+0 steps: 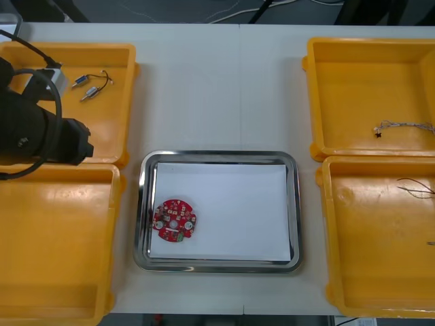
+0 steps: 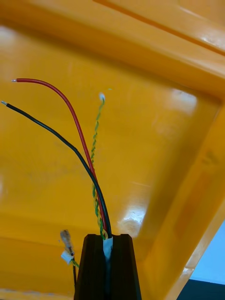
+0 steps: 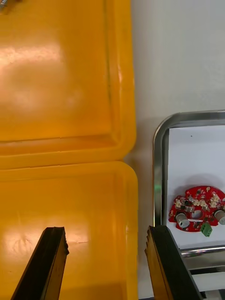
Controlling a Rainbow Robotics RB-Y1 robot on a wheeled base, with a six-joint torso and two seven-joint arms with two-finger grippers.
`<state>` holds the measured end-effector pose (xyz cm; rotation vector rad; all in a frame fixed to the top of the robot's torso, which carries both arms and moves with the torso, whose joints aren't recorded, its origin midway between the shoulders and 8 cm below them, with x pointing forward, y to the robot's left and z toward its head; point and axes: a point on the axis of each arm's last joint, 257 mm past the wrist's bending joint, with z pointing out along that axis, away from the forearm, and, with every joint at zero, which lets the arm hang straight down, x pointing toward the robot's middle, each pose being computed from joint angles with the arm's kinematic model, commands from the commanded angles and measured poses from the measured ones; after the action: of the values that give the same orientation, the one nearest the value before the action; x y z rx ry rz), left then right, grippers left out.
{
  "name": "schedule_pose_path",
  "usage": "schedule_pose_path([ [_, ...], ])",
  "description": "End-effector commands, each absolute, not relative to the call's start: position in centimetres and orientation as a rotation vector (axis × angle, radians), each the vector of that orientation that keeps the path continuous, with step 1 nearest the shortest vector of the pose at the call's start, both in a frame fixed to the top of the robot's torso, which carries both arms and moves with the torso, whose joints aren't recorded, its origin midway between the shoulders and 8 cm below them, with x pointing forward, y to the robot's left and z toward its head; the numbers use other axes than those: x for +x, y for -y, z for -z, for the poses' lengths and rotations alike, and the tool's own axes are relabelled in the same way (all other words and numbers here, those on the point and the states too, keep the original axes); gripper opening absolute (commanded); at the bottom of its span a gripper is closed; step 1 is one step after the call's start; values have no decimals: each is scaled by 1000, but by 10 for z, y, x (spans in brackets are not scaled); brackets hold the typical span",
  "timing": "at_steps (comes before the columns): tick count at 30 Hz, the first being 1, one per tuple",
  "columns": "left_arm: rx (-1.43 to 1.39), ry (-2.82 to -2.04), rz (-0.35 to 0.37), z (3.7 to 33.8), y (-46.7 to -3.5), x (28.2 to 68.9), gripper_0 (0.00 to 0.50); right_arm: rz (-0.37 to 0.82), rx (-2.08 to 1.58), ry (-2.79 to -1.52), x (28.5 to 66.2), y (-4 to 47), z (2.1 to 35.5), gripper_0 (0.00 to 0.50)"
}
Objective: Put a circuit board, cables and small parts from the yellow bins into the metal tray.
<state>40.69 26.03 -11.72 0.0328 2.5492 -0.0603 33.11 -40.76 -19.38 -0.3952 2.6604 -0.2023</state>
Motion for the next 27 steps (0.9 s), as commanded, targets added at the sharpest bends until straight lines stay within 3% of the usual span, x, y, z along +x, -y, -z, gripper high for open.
schedule_pose_path([
  [1, 44, -2538, -15, 101, -303, 413, 500, 177, -459, -2585, 337, 389, 169, 0],
  [6, 46, -2557, -58, 99, -336, 422, 500, 162, -607, -2547, 336, 367, 161, 0],
  [15, 43, -2545, -172, 96, -382, 446, 500, 241, -908, -2453, 325, 325, 152, 0],
  [22, 70, -2509, -175, 93, -396, 471, 500, 252, -1094, -2378, 318, 295, 151, 0],
  [27, 107, -2487, -174, 87, -403, 488, 500, 186, -1203, -2336, 310, 273, 152, 0],
])
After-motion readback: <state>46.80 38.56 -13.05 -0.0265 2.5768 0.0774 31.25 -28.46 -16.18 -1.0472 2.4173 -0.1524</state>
